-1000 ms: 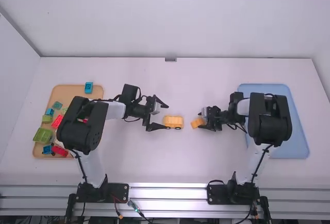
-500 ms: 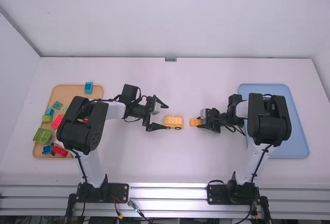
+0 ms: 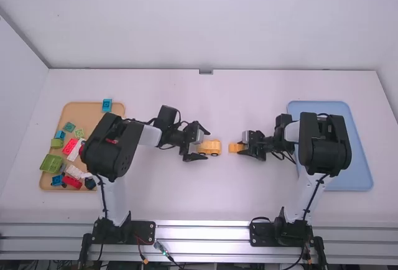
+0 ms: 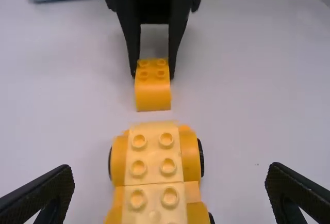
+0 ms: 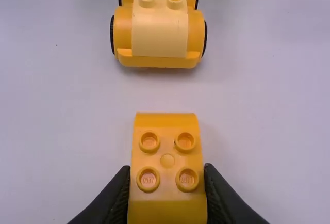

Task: Assemble lego blocks to make yellow taxi

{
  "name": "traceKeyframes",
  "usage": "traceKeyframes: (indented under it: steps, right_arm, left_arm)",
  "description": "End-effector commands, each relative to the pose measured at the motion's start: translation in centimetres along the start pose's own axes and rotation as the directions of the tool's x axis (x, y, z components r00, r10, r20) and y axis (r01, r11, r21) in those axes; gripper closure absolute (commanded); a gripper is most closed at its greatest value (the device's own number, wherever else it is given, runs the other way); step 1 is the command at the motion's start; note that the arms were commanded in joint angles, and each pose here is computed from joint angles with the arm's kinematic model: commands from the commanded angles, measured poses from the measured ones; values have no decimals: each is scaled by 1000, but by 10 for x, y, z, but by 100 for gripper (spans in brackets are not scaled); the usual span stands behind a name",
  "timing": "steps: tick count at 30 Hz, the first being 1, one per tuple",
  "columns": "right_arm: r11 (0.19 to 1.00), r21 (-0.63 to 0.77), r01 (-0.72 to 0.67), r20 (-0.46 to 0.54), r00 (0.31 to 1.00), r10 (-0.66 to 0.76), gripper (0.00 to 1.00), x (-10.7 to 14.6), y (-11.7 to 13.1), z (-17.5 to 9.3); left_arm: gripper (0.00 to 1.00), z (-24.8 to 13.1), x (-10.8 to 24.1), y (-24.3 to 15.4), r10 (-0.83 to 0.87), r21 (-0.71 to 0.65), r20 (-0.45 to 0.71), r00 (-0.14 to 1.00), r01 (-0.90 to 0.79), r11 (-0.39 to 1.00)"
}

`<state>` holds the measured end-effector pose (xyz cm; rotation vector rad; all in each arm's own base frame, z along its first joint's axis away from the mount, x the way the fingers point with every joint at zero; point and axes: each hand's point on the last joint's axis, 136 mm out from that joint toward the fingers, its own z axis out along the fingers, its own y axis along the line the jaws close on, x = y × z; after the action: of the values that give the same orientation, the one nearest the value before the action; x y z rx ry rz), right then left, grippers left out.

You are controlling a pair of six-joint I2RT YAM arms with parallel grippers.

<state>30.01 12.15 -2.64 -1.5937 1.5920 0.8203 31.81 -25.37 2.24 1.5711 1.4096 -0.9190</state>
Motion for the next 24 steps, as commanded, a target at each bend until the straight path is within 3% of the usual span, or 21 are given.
traceKeyframes:
  steps: [1,10,14,19,24]
  right_arm:
    - [1000,-1,-17,38,999,17,79,-14,-2,-4]
    - [995,-97,3,61,998,3,81,-48,-1,-1]
    - [992,-129,6,62,998,2,82,-61,-4,1]
    - [989,-146,3,62,998,6,85,-70,-7,0]
    - [989,-146,8,74,997,3,83,-76,-11,0]
  left_arm:
    - [1,7,14,0,-45,-11,-31,999,45,999]
    - [1,15,39,2,-66,-21,-30,997,66,998]
    - [15,18,39,-1,-67,-14,-33,997,66,998]
    - [20,15,41,2,-70,-25,-33,997,69,997]
    - [35,12,43,3,-81,-29,-35,996,80,996]
